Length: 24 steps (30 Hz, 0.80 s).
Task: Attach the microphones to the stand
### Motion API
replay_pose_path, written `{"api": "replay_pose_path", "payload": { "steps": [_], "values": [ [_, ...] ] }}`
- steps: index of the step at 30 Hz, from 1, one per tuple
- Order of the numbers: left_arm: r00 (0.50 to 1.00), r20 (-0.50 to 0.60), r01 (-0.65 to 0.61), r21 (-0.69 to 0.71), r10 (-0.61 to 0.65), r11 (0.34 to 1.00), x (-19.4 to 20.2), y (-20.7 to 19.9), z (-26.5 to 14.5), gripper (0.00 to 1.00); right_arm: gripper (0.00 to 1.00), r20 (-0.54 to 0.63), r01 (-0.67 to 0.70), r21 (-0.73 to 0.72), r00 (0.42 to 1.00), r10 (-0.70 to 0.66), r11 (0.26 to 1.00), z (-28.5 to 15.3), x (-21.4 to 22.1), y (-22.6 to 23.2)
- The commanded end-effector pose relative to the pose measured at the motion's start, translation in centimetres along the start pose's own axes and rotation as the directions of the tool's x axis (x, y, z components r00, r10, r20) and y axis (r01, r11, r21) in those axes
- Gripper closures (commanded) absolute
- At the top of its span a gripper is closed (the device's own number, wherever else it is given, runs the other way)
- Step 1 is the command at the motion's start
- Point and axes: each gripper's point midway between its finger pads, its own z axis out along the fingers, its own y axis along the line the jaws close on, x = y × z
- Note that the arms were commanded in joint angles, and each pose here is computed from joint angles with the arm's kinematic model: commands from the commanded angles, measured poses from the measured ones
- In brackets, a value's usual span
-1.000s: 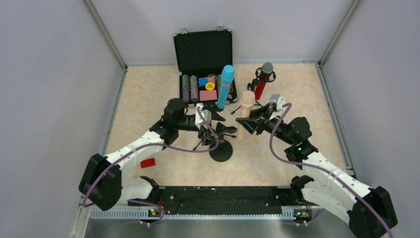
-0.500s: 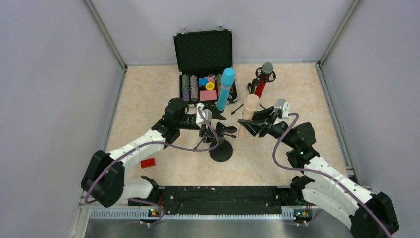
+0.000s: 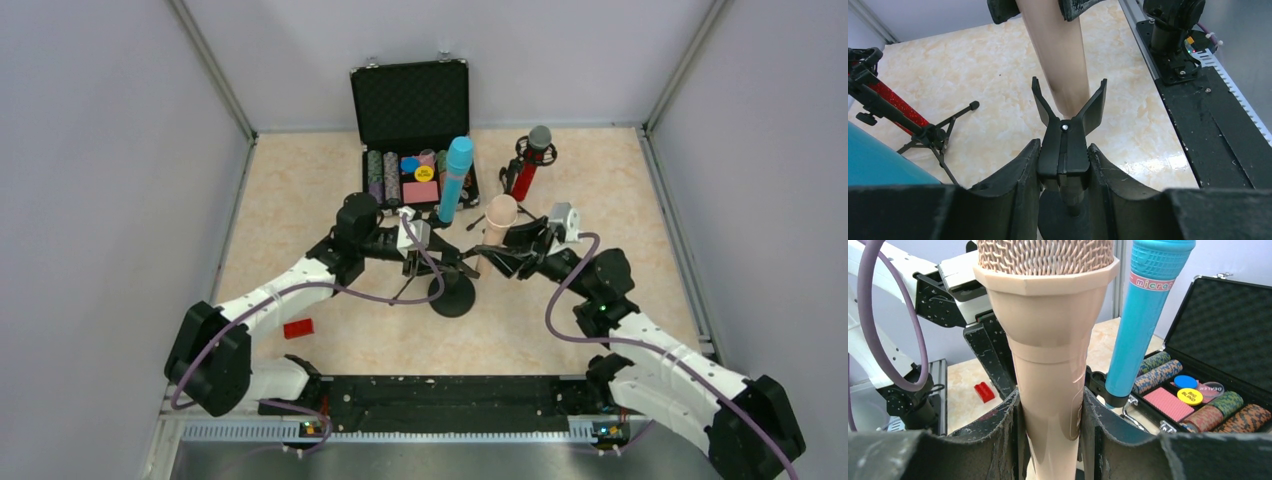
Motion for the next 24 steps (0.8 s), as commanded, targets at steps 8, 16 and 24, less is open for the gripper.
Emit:
{"api": "replay_pose_path", "payload": {
  "steps": [8,16,24],
  "values": [
    [0.999,0.028,-0.041,-0.002,0.041,0.999,-1.4,0.1,-0.2,1.0,1.0,0.127,0.094,-0.008,0.988,-0.092,0.996,1.3,-1.2,1.4],
    [1.0,0.028,-0.014,0.002,0.014,1.0,-1.0,0.3,0.0,1.0,1.0,0.144,0.08,0.008,0.986,-0.08,0.997,1.8,-0.5,1.7],
    [0.999,0.033,-0.019,-0.013,0.019,1.0,-1.1,0.4,0.0,1.0,1.0,0.144,0.072,0.018,0.987,-0.074,0.997,2.0,0.0,1.8]
  ]
}}
